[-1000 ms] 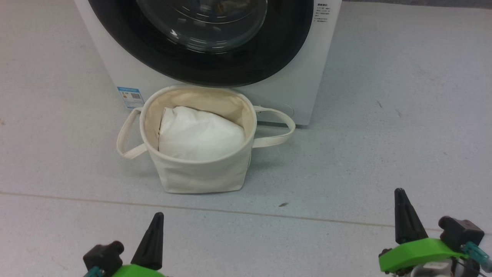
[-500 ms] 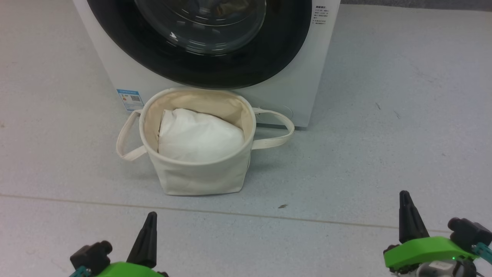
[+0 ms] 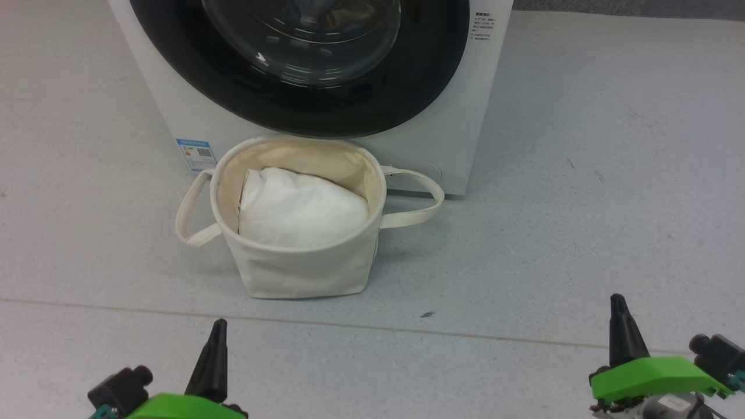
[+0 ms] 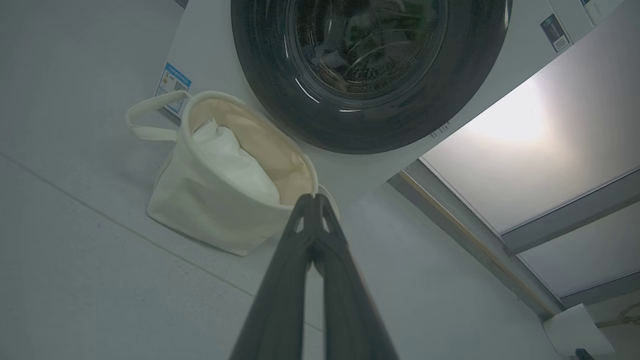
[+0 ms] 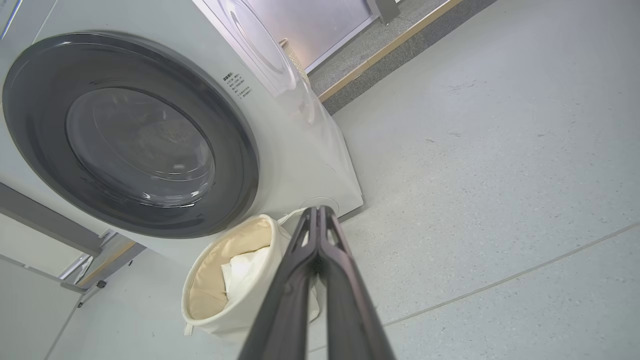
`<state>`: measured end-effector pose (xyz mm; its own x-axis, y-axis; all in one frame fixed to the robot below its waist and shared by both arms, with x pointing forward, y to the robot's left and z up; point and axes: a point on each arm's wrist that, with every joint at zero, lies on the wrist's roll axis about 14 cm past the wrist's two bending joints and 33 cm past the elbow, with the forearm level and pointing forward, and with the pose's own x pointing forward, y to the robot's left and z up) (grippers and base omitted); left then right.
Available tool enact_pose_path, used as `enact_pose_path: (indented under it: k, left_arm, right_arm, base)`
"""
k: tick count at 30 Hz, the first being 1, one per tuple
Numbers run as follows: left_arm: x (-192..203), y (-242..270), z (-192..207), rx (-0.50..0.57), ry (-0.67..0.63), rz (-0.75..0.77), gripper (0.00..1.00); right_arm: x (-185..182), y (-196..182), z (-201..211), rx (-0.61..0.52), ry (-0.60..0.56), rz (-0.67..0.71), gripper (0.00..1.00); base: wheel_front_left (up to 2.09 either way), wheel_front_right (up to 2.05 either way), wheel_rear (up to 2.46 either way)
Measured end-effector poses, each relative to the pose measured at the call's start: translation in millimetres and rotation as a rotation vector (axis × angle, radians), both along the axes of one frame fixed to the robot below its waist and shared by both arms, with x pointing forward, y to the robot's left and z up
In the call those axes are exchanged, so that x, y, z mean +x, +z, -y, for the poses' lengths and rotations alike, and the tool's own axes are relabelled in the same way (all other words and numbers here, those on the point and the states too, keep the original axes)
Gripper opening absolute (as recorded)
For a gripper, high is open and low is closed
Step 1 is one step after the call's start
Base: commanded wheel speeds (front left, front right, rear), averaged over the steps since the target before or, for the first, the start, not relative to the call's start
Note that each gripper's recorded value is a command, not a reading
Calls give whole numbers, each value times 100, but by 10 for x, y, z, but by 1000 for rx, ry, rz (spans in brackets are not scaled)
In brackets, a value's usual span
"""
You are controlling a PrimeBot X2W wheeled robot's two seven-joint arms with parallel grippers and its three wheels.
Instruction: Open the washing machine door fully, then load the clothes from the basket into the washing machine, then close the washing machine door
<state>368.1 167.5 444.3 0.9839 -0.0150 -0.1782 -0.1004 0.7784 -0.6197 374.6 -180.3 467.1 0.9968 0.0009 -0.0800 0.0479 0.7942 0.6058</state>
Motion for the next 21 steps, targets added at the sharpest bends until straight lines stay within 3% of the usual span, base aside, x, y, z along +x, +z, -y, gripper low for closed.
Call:
enact_pose_path:
  k: [21]
  left_arm:
    - [8, 24, -63, -219, 50, -15, 0]
  right_arm:
    - [14, 24, 88, 227, -46, -11, 0]
  base:
    - [0, 0, 0]
